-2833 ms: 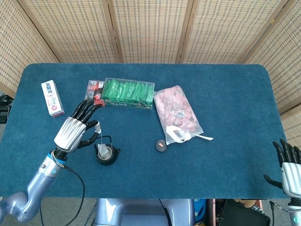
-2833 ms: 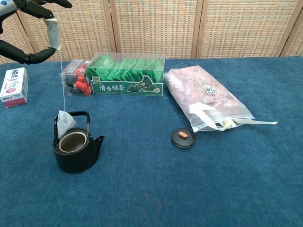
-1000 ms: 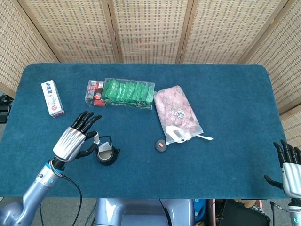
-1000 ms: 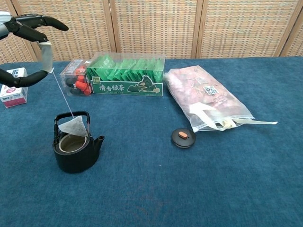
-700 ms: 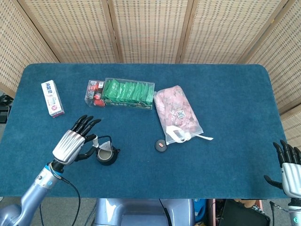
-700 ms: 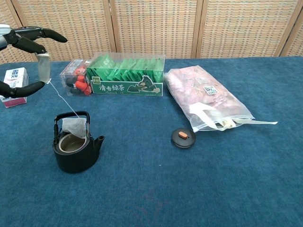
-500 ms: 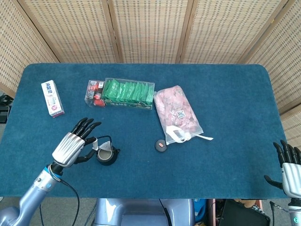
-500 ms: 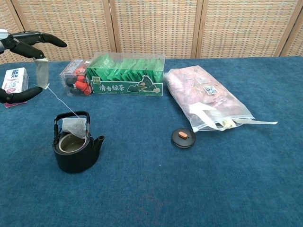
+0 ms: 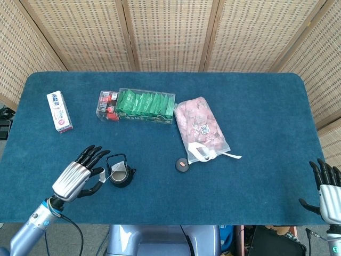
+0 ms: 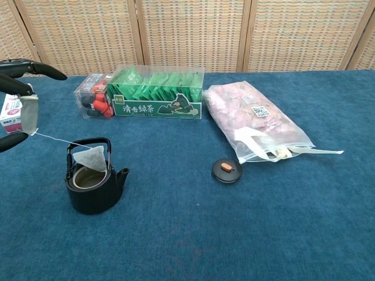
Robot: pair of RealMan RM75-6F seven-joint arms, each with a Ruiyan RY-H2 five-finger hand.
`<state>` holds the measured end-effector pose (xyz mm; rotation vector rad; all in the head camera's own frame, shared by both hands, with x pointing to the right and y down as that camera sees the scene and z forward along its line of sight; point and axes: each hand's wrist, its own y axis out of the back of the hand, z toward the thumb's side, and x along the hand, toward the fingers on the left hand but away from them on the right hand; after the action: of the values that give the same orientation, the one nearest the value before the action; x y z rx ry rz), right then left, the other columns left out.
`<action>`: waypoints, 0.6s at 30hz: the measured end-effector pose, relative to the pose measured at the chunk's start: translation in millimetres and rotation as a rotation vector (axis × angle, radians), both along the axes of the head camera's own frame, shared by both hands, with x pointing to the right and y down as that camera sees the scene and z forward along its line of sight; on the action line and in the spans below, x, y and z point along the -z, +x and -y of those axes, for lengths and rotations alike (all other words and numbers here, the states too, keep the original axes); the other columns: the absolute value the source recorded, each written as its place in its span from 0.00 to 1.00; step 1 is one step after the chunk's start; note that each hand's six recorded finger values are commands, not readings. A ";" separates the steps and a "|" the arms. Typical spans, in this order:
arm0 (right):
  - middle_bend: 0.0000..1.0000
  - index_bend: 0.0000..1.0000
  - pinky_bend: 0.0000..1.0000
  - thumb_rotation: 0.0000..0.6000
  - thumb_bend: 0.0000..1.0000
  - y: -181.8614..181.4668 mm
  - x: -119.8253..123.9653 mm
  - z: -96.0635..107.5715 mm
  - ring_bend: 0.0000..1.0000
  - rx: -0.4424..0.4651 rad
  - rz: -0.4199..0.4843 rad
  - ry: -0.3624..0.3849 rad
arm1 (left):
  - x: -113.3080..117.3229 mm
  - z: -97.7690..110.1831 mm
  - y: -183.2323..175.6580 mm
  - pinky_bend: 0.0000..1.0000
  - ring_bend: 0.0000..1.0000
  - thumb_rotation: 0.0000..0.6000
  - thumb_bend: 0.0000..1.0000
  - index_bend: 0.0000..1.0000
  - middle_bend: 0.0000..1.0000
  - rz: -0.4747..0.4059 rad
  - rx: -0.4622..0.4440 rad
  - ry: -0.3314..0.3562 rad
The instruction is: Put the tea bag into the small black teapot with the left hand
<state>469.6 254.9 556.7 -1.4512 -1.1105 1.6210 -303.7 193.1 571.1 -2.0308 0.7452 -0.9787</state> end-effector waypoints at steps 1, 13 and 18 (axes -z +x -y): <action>0.08 0.03 0.00 1.00 0.05 -0.1 -0.1 -0.1 0.00 0.000 0.001 0.000 | -0.2 -1.8 -1.7 0.00 0.01 1.00 0.44 0.60 0.10 0.001 0.004 -0.006; 0.08 0.03 0.00 1.00 0.05 -0.9 -1.2 -0.3 0.00 0.008 0.006 -0.001 | -4.5 -20.0 -16.5 0.00 0.01 1.00 0.44 0.60 0.10 0.025 0.012 -0.055; 0.08 0.03 0.00 1.00 0.06 -1.6 -1.9 -0.4 0.00 0.012 0.009 -0.004 | -8.2 -23.2 -19.5 0.00 0.00 1.00 0.44 0.49 0.07 0.051 0.005 -0.065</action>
<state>468.0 255.2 558.6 -1.4659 -1.1021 1.6114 -323.2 216.4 579.3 -2.0524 0.7000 -1.0661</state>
